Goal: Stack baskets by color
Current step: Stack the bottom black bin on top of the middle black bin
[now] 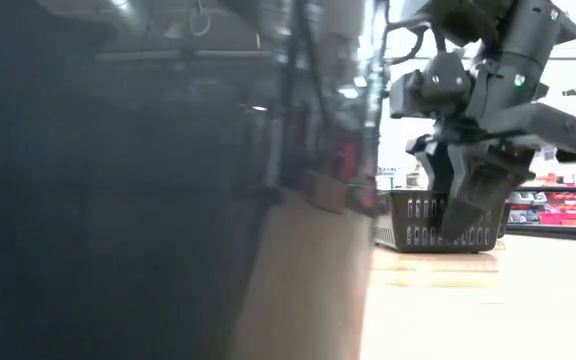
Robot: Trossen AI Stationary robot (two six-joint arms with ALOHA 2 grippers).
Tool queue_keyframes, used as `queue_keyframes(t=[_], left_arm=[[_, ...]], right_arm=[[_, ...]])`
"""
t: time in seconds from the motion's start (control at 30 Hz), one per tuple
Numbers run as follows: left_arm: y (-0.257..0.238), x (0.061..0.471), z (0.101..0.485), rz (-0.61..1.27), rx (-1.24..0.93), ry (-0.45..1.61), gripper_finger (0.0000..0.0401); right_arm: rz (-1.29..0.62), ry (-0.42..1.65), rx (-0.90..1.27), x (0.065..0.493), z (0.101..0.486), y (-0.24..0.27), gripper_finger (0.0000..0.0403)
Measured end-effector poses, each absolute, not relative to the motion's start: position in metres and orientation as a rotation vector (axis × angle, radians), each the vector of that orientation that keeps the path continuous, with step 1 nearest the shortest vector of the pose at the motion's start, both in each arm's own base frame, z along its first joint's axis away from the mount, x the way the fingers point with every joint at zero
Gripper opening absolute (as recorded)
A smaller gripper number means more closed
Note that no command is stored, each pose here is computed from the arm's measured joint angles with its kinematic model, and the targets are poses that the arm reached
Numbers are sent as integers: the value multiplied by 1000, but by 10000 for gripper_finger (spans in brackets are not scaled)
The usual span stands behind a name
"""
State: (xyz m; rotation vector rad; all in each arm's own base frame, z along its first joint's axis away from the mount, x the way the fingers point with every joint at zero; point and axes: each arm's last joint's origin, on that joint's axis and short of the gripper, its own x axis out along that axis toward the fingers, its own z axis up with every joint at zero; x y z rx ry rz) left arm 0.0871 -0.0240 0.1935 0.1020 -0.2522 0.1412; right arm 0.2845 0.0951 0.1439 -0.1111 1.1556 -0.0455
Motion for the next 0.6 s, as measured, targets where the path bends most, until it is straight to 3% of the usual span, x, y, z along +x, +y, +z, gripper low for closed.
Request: queue_keyframes(t=[0.37,0.6], left_arm=[[-24,87,194,141,102,-252,34],[-24,87,194,142,101,-253,31]], right_arm=[[5,1170,-145,285,142,95,16],[62,1126,-181,295,156,101,10]])
